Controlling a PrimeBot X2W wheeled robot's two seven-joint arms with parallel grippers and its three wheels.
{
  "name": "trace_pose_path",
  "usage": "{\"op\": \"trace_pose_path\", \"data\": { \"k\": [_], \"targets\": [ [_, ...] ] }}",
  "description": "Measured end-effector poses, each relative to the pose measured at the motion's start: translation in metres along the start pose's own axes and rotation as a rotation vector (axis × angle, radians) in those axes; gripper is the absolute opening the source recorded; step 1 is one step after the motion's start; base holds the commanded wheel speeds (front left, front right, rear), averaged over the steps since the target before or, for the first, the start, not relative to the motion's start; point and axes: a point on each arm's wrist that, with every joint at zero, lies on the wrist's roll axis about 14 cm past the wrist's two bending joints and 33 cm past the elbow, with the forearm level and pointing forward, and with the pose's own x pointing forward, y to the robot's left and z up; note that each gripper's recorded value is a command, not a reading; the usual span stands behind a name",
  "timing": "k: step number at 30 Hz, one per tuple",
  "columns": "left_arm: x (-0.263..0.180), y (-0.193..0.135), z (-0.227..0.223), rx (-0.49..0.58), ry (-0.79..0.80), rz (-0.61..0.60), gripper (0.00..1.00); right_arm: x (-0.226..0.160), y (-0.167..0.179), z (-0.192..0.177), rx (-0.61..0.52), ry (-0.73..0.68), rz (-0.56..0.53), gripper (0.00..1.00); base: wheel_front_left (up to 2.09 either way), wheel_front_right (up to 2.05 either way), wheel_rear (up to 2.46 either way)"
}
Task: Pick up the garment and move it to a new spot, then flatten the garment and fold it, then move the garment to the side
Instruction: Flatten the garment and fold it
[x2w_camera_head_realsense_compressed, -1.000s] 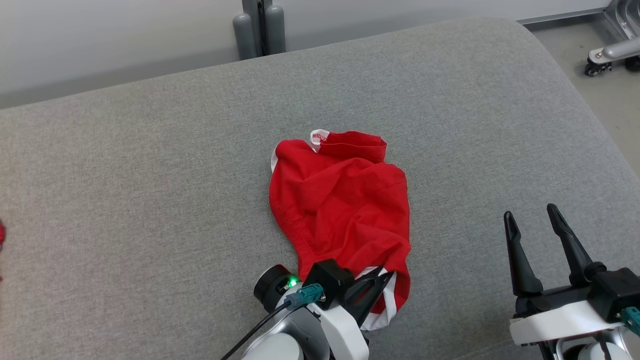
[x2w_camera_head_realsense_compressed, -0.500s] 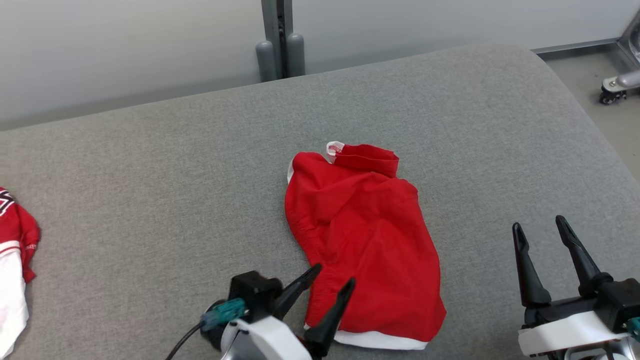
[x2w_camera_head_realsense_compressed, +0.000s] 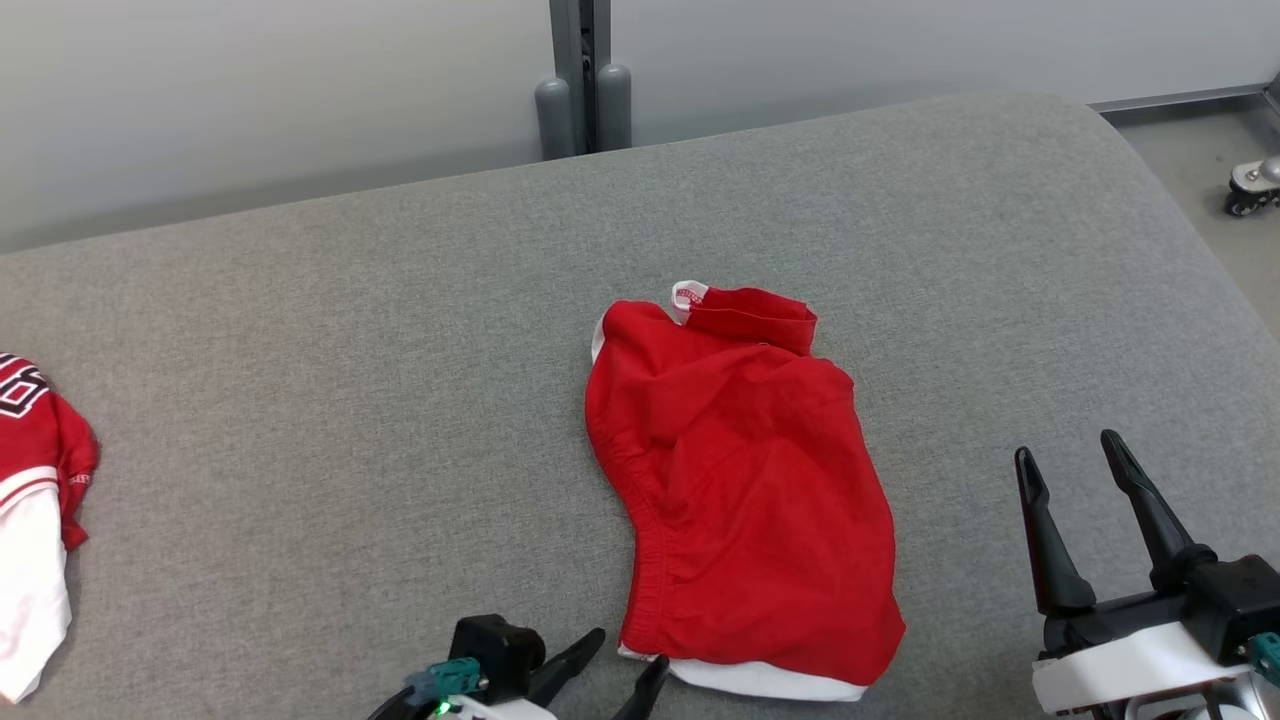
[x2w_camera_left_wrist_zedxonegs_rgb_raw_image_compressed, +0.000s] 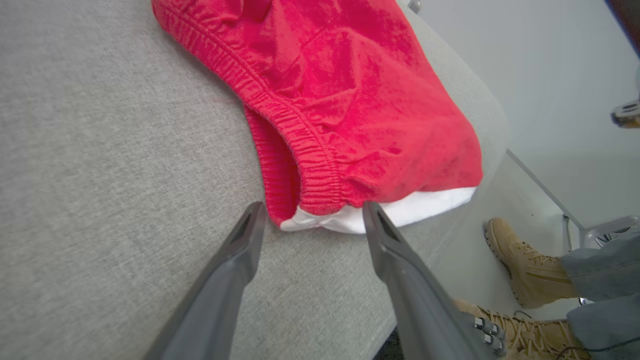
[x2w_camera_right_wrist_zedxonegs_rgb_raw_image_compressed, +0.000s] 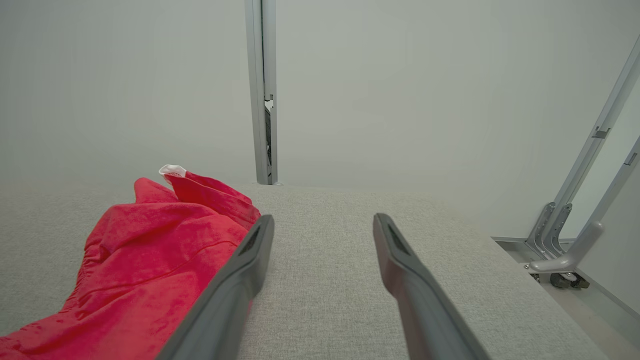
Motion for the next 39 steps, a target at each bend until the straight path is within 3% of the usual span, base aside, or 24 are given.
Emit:
{"op": "trace_pose_path", "data": {
  "k": [5,7,8,9,16,22,28,30,33,39],
  "targets": [
    [0.013,-0.001,-0.006,0.048,0.028,-0.028,0.98,-0.001,-0.004,-0.002,-0.001,0.007,-0.014,1.0,0.0,0.0,0.0],
    [0.017,-0.003,-0.009,0.054,0.043,-0.043,0.47,-0.003,-0.008,-0.002,0.0,0.01,-0.026,1.0,0.0,0.0,0.0],
    [0.018,-0.004,-0.011,0.056,0.051,-0.049,0.3,-0.004,-0.009,-0.003,0.0,0.011,-0.03,1.0,0.0,0.0,0.0],
    [0.02,-0.006,-0.014,0.061,0.066,-0.059,0.0,-0.004,-0.01,-0.003,0.0,0.013,-0.034,1.0,0.0,0.0,0.0],
    [0.026,-0.016,-0.019,0.061,0.109,-0.12,0.0,-0.009,-0.015,-0.003,0.009,0.014,-0.061,1.0,0.0,0.0,0.0],
    [0.035,-0.044,0.032,-0.04,-0.022,-0.214,0.0,-0.009,-0.018,-0.003,0.012,0.013,-0.072,1.0,0.0,0.0,0.0],
    [0.042,-0.051,0.088,-0.015,-0.143,-0.228,0.0,-0.007,-0.017,-0.002,0.016,0.008,-0.073,1.0,0.0,0.0,0.0],
    [0.045,-0.041,0.112,0.01,-0.2,-0.181,0.0,-0.007,-0.016,-0.001,0.018,0.007,-0.072,1.0,0.0,0.0,0.0],
    [0.045,-0.001,0.151,0.06,-0.297,-0.028,0.0,-0.008,-0.016,-0.001,0.022,0.006,-0.075,1.0,0.0,0.0,0.0],
    [0.029,0.079,0.156,0.087,-0.312,0.225,0.0,-0.01,-0.018,-0.001,0.023,0.006,-0.086,1.0,0.0,0.0,0.0]
  ]
}}
